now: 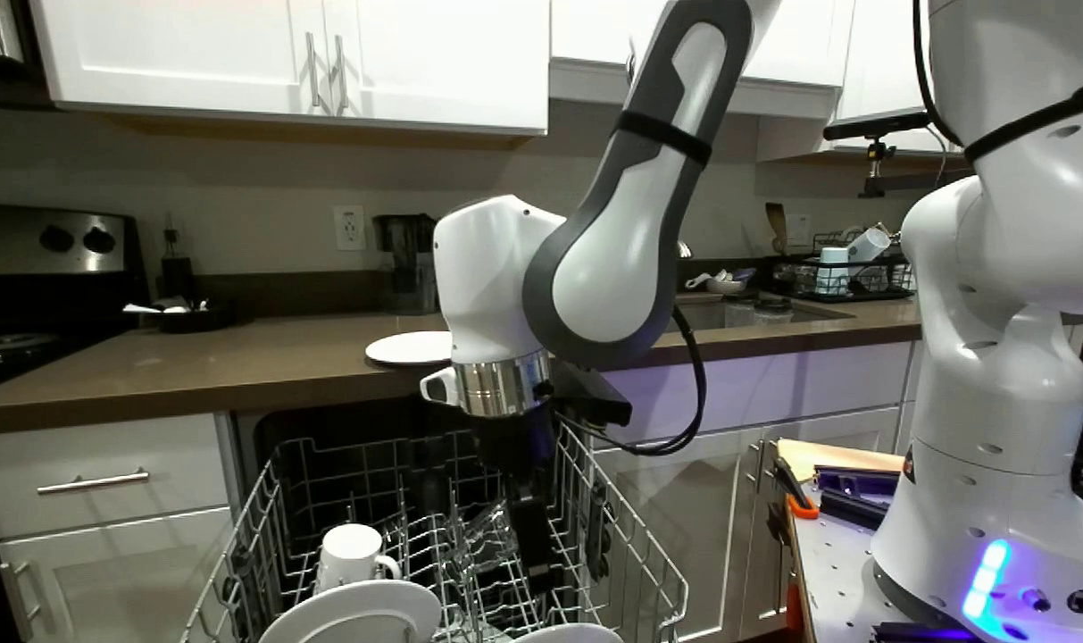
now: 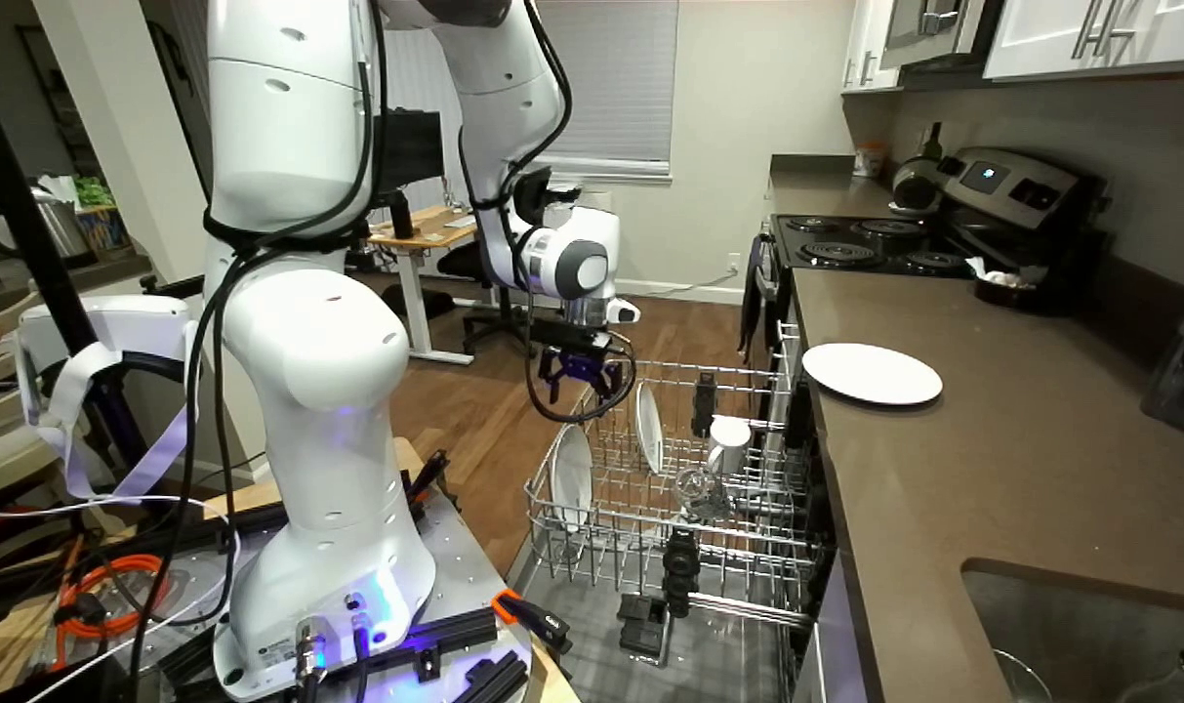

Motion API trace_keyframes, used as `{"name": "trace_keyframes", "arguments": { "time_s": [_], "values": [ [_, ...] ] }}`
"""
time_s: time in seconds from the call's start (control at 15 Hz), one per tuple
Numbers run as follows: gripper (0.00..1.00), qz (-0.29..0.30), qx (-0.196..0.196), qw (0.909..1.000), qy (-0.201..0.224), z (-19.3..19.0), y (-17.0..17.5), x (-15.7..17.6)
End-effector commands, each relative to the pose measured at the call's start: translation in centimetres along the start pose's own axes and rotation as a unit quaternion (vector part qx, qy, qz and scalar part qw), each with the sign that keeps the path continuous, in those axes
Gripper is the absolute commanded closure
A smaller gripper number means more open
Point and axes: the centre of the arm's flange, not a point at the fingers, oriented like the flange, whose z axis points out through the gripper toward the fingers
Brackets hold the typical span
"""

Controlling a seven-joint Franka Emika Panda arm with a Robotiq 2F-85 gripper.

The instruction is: Take the right white plate and put it on the white plate on the countertop

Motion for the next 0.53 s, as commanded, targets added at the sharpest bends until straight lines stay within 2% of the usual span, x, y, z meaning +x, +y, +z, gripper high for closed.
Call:
{"name": "trace_keyframes", "arguments": {
  "time_s": [0.0, 0.27, 0.33, 0.47],
  "values": [
    [0.0, 0.001, -0.004, 0.9996, 0.027, 4.1, 0.9, 0.0],
    [0.0, 0.0, 0.015, 0.9994, 0.031, 7.5, 1.6, 0.3],
    [0.0, 0.003, 0.023, 0.9996, 0.014, 8.1, 1.8, 0.5],
    [0.0, 0.006, 0.029, 0.9995, 0.012, 9.1, 2.0, 0.5]
  ]
}}
